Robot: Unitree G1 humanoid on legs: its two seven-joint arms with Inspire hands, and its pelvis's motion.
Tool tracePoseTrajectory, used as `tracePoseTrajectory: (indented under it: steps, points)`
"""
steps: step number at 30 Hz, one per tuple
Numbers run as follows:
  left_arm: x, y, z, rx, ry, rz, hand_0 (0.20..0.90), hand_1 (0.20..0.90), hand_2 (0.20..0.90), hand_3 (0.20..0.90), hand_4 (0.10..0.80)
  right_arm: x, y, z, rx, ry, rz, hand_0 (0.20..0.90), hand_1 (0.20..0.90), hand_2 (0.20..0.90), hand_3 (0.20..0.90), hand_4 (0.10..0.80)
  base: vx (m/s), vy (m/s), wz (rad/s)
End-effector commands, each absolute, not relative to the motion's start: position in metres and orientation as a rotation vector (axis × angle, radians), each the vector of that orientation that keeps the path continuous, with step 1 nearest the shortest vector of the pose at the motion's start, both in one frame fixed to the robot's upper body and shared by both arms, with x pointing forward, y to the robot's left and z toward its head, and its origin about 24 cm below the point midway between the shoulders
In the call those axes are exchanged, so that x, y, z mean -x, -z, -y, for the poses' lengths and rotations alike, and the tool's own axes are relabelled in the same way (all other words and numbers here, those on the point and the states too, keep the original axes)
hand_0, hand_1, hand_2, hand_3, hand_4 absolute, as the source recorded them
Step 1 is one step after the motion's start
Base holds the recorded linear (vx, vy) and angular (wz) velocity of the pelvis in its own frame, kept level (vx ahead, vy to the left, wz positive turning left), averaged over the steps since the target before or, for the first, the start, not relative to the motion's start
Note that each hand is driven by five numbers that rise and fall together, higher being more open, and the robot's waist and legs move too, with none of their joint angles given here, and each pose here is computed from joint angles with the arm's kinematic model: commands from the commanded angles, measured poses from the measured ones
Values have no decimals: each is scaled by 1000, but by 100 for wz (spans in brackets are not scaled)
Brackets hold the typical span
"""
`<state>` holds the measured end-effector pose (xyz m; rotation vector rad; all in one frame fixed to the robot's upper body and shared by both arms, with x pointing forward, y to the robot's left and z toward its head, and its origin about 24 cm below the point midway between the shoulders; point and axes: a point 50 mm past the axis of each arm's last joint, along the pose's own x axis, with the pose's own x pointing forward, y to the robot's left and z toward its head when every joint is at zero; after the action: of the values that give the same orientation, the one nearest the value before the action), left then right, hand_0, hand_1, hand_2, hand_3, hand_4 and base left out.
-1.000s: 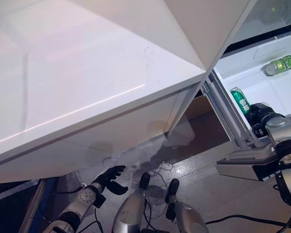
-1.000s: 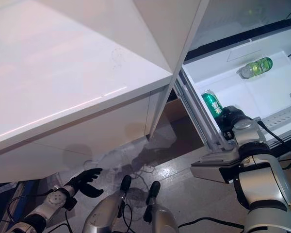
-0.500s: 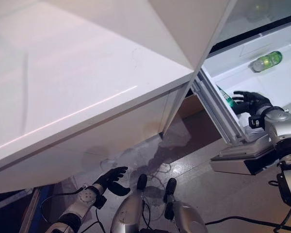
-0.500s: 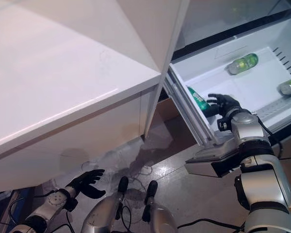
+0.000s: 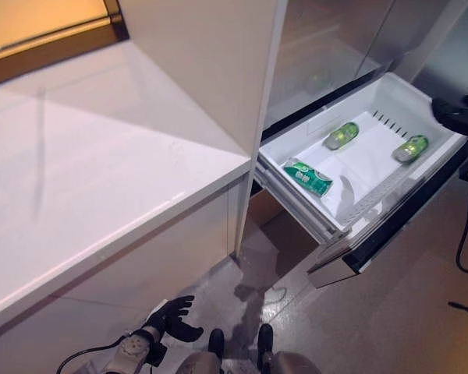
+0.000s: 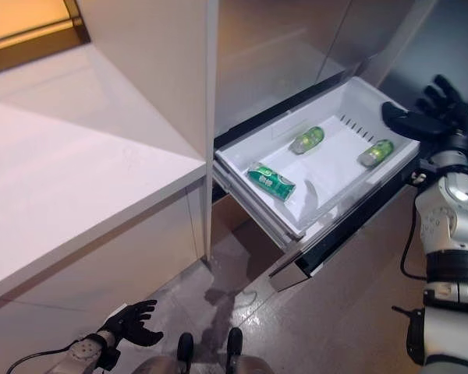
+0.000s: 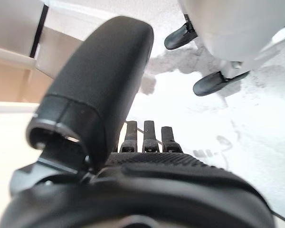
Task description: Put drinks into fridge and close the fridge
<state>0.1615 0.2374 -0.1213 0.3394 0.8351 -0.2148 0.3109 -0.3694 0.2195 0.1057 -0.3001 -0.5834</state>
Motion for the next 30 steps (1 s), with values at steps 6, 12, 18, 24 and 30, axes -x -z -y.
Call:
tracePoseTrajectory:
  steps: [6, 12, 18, 24, 30]
  points:
    - [-157, 126, -229, -388, 256, -838, 900, 900, 900, 900, 800, -294, -169, 365, -247, 659, 295, 900, 900, 900, 900, 800, 78, -39, -9]
    - [-172, 118, -223, -365, 238, -779, 900, 900, 900, 900, 800, -293, -173, 377, -345, 746, 350, 900, 900, 900, 900, 800, -51, 11, 12]
    - [-174, 115, -231, -349, 129, -753, 900, 900, 900, 900, 800, -303, -186, 378, -395, 766, 388, 900, 900, 900, 900, 800, -91, 59, 20]
    - [-178, 108, -243, -347, 66, -709, 900, 900, 900, 900, 800, -312, -212, 372, -394, 685, 468, 900, 900, 900, 900, 800, -75, 55, 8]
    - [-184, 101, -243, -306, 44, -667, 900, 900, 900, 900, 800, -328, -241, 341, -277, 413, 579, 900, 900, 900, 900, 800, 14, 60, 4]
